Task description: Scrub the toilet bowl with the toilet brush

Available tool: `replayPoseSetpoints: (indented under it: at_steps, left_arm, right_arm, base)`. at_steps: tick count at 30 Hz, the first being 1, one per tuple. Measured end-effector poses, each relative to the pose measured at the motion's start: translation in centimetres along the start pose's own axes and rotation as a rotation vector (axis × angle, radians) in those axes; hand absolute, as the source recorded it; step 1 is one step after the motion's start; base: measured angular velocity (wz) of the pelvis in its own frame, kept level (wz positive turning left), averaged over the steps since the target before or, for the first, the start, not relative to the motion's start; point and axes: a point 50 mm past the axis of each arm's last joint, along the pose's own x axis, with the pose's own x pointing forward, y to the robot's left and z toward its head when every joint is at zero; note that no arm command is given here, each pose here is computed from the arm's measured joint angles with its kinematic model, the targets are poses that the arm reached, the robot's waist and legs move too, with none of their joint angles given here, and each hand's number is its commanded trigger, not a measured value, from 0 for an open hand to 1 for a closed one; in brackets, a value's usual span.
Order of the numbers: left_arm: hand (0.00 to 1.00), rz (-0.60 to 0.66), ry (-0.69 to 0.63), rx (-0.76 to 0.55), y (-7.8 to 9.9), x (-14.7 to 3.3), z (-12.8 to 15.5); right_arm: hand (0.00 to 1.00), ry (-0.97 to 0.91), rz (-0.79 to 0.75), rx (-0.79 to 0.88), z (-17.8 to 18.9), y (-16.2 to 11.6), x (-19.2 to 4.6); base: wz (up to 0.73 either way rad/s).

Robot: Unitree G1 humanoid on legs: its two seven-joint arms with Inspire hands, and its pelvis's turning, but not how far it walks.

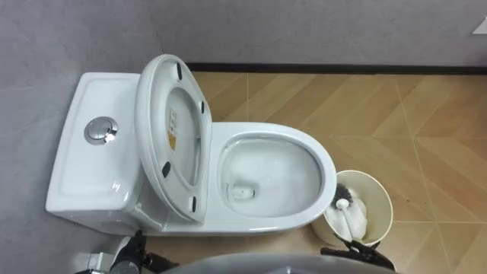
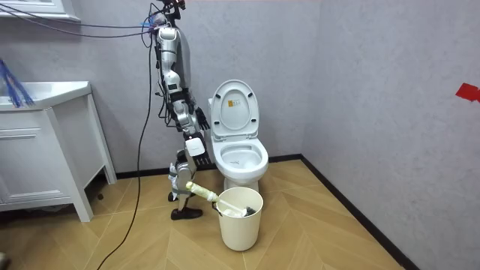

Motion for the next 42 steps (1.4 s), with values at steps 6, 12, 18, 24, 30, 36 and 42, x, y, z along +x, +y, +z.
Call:
replayPoseSetpoints:
  at_steps: [6,12,18,24,30,36,42]
  left_arm:
    - [0.00,0.010,0.013,-0.007,0.0,-0.1,-0.4]
    - [0.00,0.010,0.024,-0.047,0.0,-0.1,-0.6]
    - [0.00,0.010,0.023,-0.050,0.0,-0.1,-0.6]
    - [0.00,0.012,0.012,-0.056,0.2,0.0,-0.3]
    - [0.00,0.015,0.005,-0.108,0.2,-0.1,-0.3]
    - [0.00,0.046,0.002,-0.119,0.7,0.0,-0.4]
    - [0.00,0.090,-0.017,-0.104,2.0,0.2,0.3]
  right_arm:
    - [0.00,-0.002,-0.015,0.001,0.0,-0.1,0.0]
    - [0.00,-0.008,-0.075,-0.016,-0.1,-0.2,-0.1]
    - [0.00,-0.015,-0.148,-0.098,0.0,-0.6,-0.1]
    - [0.00,-0.074,-0.185,-0.190,1.4,-0.5,-0.1]
    - [0.00,-0.144,-0.258,-0.225,2.9,-0.5,-0.1]
    - [0.00,-0.179,-0.295,-0.225,4.0,-0.5,-0.1]
    - [0.00,-0.232,-0.333,-0.207,6.2,-0.5,0.0]
  base:
    - [0.00]
    - [-0.02]
    - [-0.07]
    - [-0.06]
    - [0.00]
    - [0.06]
    - [0.16]
